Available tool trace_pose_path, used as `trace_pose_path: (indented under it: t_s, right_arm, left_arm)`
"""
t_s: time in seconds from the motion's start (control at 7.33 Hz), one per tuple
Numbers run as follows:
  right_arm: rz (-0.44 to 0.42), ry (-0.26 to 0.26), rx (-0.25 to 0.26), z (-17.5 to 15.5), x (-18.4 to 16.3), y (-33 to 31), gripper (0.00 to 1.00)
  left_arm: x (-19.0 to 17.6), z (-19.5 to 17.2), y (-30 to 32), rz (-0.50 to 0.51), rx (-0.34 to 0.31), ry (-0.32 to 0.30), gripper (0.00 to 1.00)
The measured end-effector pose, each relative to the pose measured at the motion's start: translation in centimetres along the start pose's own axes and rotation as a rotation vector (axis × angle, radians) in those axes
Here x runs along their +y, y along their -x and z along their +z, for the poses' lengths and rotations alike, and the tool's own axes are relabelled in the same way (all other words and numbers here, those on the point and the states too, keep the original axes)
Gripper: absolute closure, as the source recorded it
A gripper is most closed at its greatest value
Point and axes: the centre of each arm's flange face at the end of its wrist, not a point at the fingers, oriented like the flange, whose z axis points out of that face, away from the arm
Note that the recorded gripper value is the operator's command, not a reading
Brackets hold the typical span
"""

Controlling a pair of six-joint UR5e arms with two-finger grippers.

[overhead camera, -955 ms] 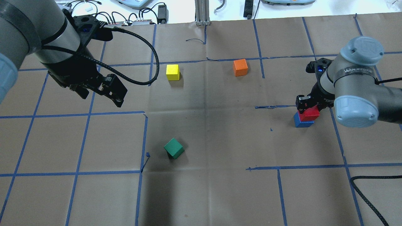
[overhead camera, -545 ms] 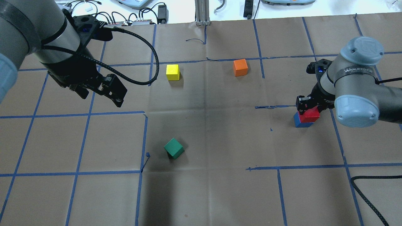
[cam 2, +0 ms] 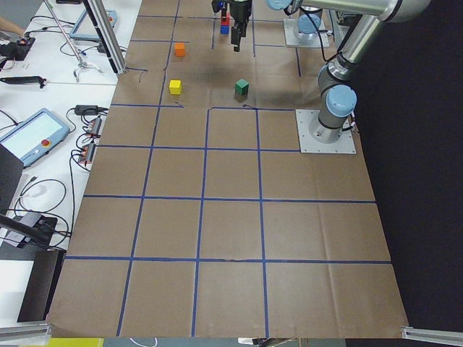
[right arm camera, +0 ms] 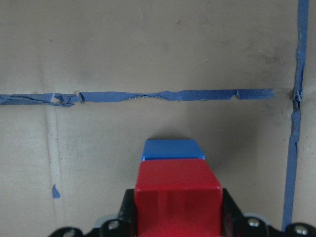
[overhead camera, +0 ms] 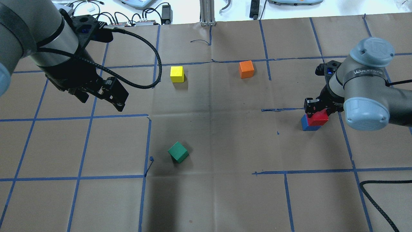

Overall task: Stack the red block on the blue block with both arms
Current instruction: 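Lower the red cube onto the blue cube with the right gripper, then open the right gripper and raise it off the stack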

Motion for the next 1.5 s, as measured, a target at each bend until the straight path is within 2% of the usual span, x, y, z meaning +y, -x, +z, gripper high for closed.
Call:
trace_pose_path:
  t_s: [0.14, 0.27, 0.68, 0.95, 1.23, 1.5]
  right_arm:
    - [0.001, 0.000, 0.001, 0.0, 0.0, 0.0, 0.03]
    - [0.001, -0.001, 0.002, 0.0, 0.0, 0.0, 0.00]
    - [0.000, -0.001, 0.017, -0.2, -0.1, -0.1, 0.00]
    - [0.000, -0.017, 0.037, -1.5, -0.1, -0.3, 0.00]
    - [-0.001, -0.019, 0.049, -5.3, 0.2, -0.3, 0.00]
    - [0.006, -0.017, 0.039, -11.2, 0.0, 0.5, 0.00]
  left_arm:
    - [0.2, 0.1, -0.1, -0.002, 0.001, 0.004, 0.00]
    - [0.3, 0.3, -0.1, -0.004, 0.003, 0.009, 0.00]
    - [1.1, 1.3, -0.4, -0.007, 0.008, 0.019, 0.00]
    - [1.2, 1.5, -0.4, -0.005, 0.008, 0.020, 0.00]
    - [1.2, 1.5, -0.4, -0.003, 0.007, 0.019, 0.00]
    - [1.2, 1.5, -0.4, -0.003, 0.007, 0.021, 0.00]
